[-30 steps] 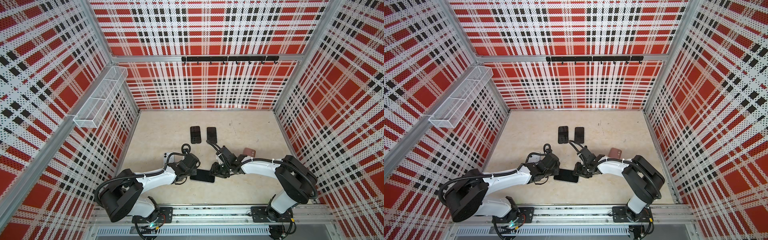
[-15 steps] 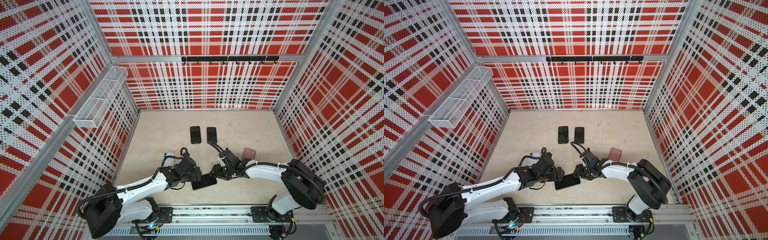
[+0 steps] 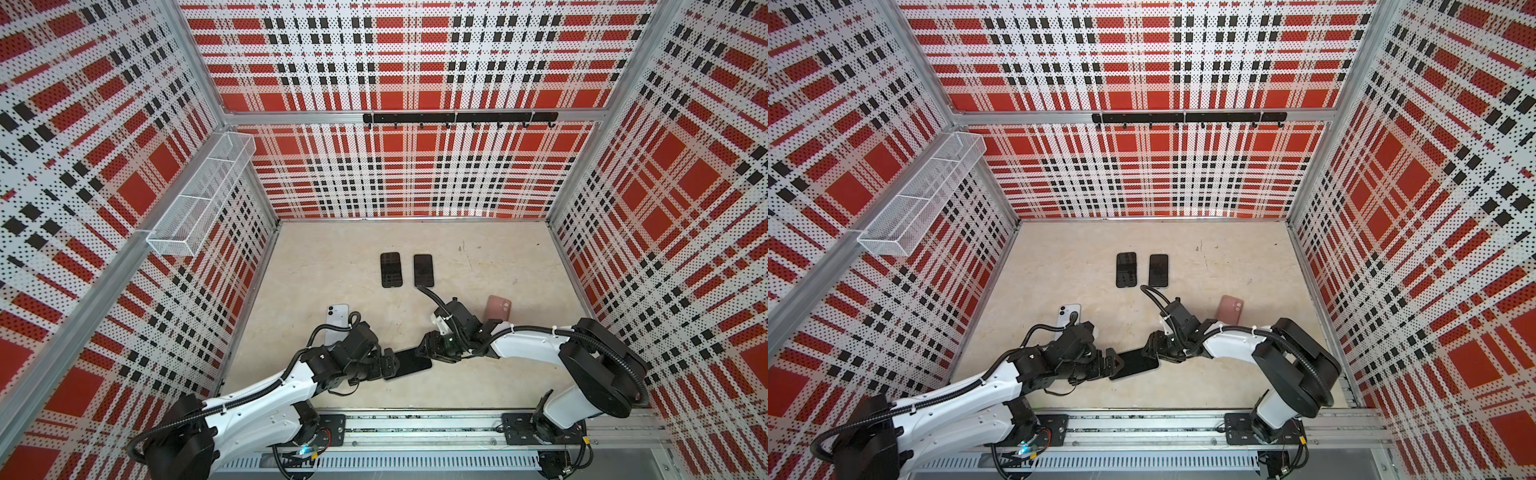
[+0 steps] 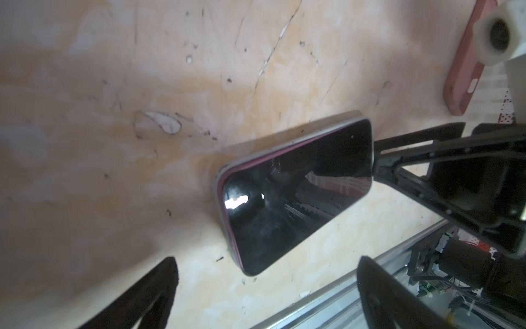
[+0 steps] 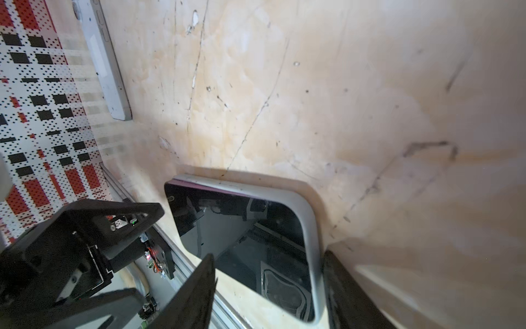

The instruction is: Put the phone into the phone case

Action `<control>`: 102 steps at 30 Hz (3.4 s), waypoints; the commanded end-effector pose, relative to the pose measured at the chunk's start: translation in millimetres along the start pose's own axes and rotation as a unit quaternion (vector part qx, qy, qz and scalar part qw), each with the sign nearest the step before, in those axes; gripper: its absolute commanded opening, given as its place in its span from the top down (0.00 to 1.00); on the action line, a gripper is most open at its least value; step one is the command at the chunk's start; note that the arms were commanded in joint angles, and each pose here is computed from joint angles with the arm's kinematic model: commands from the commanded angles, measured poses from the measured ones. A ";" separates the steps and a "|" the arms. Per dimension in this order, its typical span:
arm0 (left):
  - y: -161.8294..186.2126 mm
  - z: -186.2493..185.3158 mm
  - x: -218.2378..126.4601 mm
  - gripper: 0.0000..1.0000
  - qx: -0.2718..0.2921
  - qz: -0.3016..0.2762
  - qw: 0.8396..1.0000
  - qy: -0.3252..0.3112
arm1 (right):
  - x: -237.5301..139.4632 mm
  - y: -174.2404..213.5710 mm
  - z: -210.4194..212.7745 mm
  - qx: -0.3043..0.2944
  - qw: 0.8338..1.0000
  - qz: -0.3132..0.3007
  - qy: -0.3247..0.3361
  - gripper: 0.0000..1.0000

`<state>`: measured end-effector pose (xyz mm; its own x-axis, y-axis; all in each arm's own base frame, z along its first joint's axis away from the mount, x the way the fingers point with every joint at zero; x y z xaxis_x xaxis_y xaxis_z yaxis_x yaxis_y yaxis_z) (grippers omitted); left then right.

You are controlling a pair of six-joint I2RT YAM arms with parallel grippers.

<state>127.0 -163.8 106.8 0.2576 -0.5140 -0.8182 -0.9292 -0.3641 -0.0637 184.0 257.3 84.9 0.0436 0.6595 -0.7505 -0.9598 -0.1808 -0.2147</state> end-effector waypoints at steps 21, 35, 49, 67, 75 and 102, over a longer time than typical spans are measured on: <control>-7.6 16.4 29.4 0.70 -0.033 0.002 0.999 0.008 | 9.1 -3.8 25.9 -0.038 0.983 -0.025 -0.180 0.50; -11.0 13.3 36.8 0.71 -0.028 0.009 1.000 0.006 | -11.2 -6.5 50.8 -0.086 0.957 -0.057 -0.272 0.66; -11.9 13.3 38.2 0.71 -0.022 0.009 1.000 0.001 | -21.8 -4.8 53.1 -0.096 0.953 -0.078 -0.275 0.77; -31.6 4.4 5.7 0.18 -0.030 -0.044 0.998 0.040 | -45.4 -20.5 57.0 -0.079 0.947 -0.116 -0.288 1.00; -52.8 -7.8 -38.9 0.01 -0.035 -0.089 0.988 0.119 | -79.5 -41.1 57.1 -0.081 0.941 -0.152 -0.291 1.00; -59.8 -99.5 -135.6 0.58 0.082 -0.052 0.896 0.434 | -170.8 -76.4 97.6 -0.156 0.900 -0.162 -0.373 1.00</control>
<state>177.8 -148.8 254.9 0.4129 -0.8985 -0.1488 -0.9012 -0.3794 -0.2095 223.5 231.7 264.5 -0.0004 0.9972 -0.0752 -0.8517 -0.0397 -0.5225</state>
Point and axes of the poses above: each gripper's point midway between its finger pads, its own x axis out along the fingers, its own z axis along the line the jaws close on, y = z × x, the point moved 7 cm from there along -x, back along the fingers, and after that the axes turned 13 degrees about -x, right-handed, at the moved point
